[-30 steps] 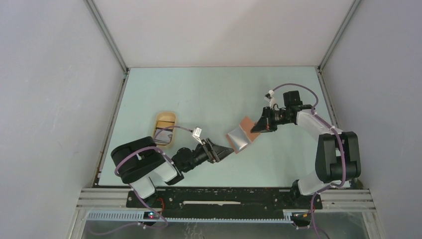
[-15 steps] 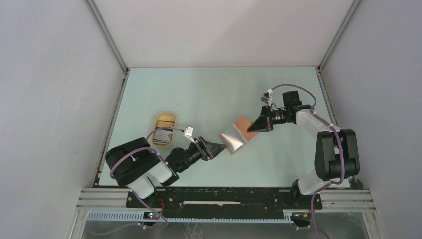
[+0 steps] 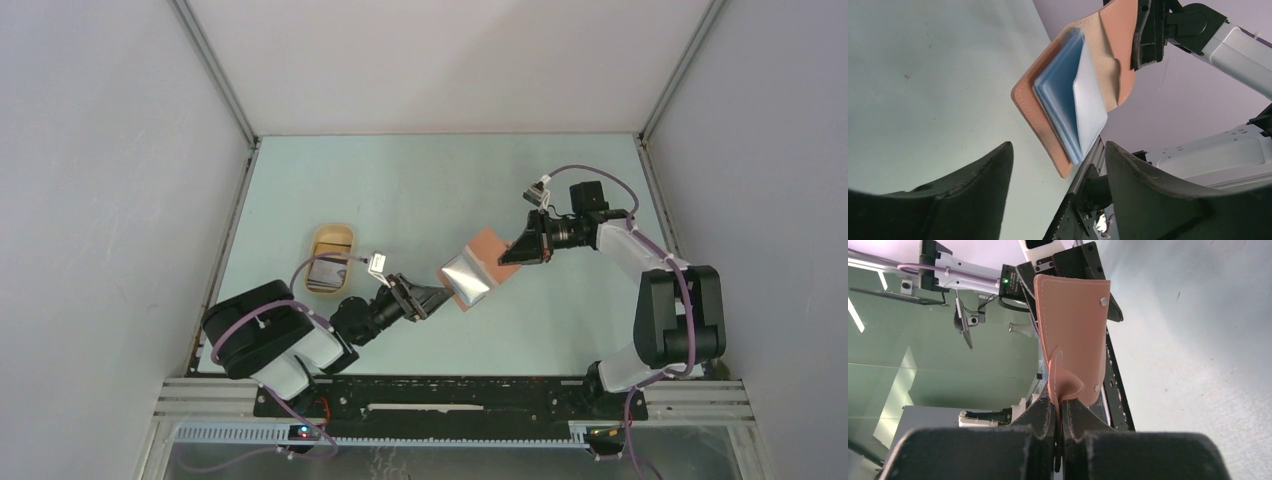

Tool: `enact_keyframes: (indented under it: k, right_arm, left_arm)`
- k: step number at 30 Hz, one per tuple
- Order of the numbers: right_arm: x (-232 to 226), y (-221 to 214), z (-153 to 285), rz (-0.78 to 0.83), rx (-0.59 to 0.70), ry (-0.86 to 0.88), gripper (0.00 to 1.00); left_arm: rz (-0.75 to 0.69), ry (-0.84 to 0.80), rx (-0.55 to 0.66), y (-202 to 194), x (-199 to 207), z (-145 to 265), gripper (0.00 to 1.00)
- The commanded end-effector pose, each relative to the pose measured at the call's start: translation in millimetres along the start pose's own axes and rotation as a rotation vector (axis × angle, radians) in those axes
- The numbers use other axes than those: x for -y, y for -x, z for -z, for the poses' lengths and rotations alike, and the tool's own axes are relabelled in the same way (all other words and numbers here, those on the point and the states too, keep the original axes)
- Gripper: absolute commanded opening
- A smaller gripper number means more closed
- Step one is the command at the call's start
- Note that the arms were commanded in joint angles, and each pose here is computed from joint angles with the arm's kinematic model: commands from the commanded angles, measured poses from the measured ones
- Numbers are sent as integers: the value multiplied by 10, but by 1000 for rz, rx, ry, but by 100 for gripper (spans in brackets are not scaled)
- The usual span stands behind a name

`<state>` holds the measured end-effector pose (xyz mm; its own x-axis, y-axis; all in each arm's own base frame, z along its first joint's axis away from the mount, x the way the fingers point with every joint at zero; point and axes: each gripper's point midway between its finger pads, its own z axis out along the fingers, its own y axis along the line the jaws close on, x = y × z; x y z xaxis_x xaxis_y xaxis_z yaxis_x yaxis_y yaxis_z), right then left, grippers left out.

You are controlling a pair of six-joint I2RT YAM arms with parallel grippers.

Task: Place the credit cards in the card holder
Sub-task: Open the card holder at the center of the board.

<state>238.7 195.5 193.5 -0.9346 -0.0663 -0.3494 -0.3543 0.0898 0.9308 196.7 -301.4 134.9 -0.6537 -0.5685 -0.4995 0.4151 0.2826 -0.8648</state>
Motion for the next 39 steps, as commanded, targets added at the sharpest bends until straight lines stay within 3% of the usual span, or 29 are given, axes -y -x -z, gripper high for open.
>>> enact_keyframes:
  k: [1, 8, 12, 15, 23, 29, 39]
  right_arm:
    - [-330, 73, 51, 113, 7, 73, 0]
    - [-382, 62, 60, 123, 6, 93, 0]
    - [-385, 59, 60, 125, 6, 97, 0]
    - [-383, 54, 56, 123, 4, 99, 0]
    - [-383, 43, 45, 114, -2, 106, 0]
    - [-433, 27, 45, 116, -6, 127, 0]
    - [-455, 0, 11, 114, -21, 141, 0]
  left_arm:
    - [-35, -57, 4, 42, 127, 37, 68]
    - [-57, -86, -3, 44, 196, 45, 52]
    - [-71, -116, -16, 36, 268, 27, 37]
    - [-79, -134, -26, 23, 308, 19, 33]
    - [-83, -132, -32, 19, 290, -13, 34]
    - [-63, -92, -37, 10, 164, -32, 44]
    - [-78, -140, -46, 30, 284, -90, 42]
